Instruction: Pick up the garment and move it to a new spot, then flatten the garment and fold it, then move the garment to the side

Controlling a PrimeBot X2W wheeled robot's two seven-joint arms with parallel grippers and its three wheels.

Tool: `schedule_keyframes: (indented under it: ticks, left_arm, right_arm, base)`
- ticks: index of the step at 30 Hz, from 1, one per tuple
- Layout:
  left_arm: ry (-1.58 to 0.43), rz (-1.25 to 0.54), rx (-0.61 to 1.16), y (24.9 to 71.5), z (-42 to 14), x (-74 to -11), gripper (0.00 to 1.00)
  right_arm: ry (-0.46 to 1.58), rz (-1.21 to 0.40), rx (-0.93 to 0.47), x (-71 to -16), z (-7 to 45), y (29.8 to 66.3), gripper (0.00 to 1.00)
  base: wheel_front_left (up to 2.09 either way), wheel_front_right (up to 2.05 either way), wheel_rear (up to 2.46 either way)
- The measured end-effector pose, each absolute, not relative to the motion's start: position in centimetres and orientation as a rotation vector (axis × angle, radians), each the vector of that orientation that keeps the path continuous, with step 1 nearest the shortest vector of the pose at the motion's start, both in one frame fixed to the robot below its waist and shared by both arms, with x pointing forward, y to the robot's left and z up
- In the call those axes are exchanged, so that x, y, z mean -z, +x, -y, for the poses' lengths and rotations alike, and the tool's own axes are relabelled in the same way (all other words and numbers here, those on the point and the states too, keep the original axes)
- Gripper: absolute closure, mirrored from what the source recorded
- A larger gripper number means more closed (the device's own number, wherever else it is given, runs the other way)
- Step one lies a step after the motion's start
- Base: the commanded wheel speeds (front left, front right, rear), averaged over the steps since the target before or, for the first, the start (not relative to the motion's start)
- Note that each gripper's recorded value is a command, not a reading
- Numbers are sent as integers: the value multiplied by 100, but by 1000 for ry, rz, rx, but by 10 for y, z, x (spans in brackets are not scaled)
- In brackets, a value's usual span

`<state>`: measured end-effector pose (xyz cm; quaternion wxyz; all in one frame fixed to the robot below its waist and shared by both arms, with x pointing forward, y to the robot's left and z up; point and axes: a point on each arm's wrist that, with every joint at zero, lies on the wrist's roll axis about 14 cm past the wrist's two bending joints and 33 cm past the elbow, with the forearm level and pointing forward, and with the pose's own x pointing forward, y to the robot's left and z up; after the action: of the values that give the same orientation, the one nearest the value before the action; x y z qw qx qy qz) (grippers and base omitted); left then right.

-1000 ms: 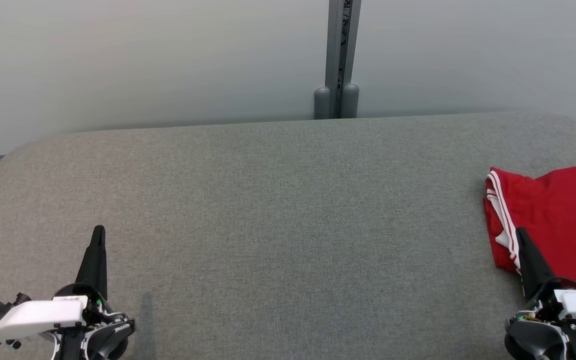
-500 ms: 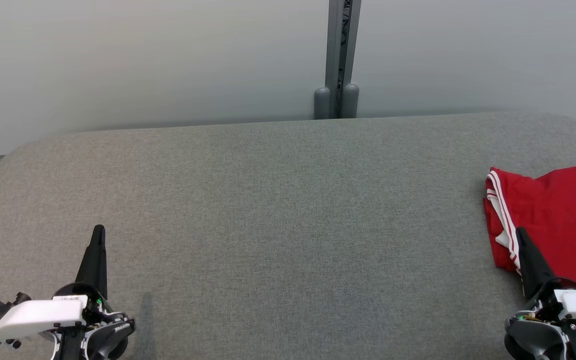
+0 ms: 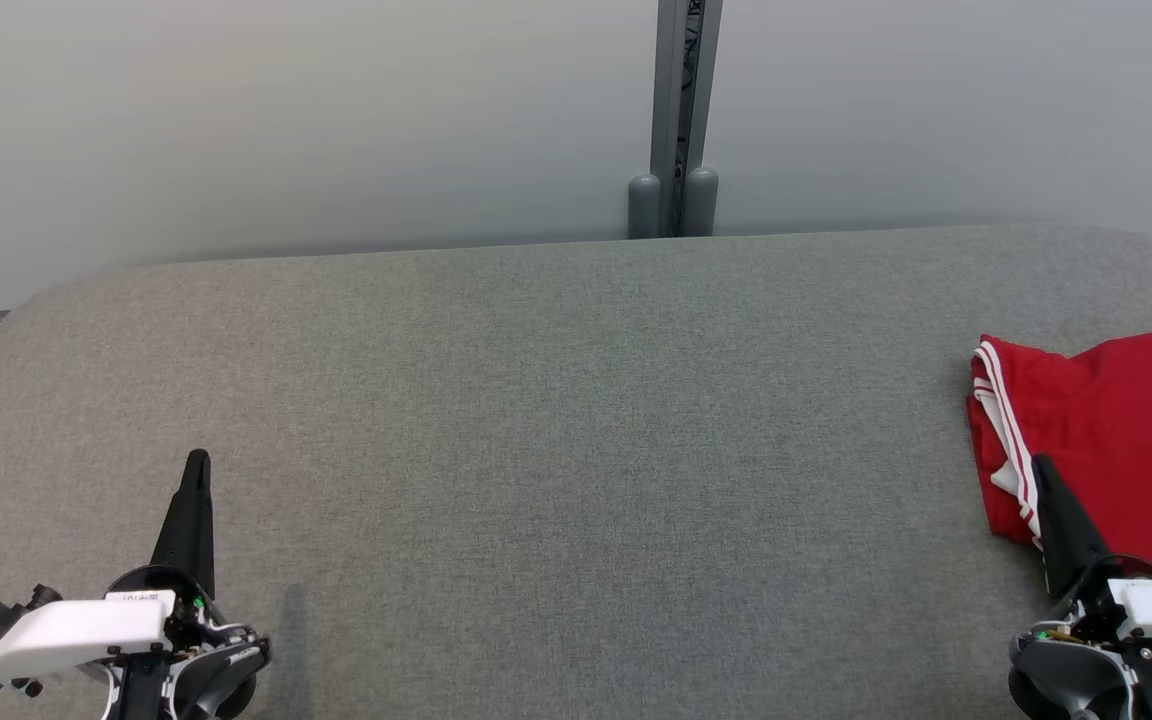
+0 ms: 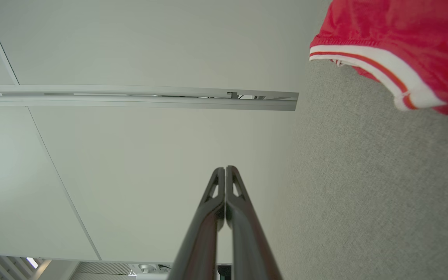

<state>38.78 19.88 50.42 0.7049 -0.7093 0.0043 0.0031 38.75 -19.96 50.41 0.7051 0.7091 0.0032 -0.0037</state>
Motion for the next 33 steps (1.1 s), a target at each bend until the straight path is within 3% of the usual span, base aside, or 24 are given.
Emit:
schedule_keyframes:
  ticks: [33]
  left_arm:
    - [-1577, -10, -7, 388, -199, -504, 100]
  right_arm:
    - [1576, -7, 8, -504, 200, 388, 100]
  base:
    - [0, 0, 0]
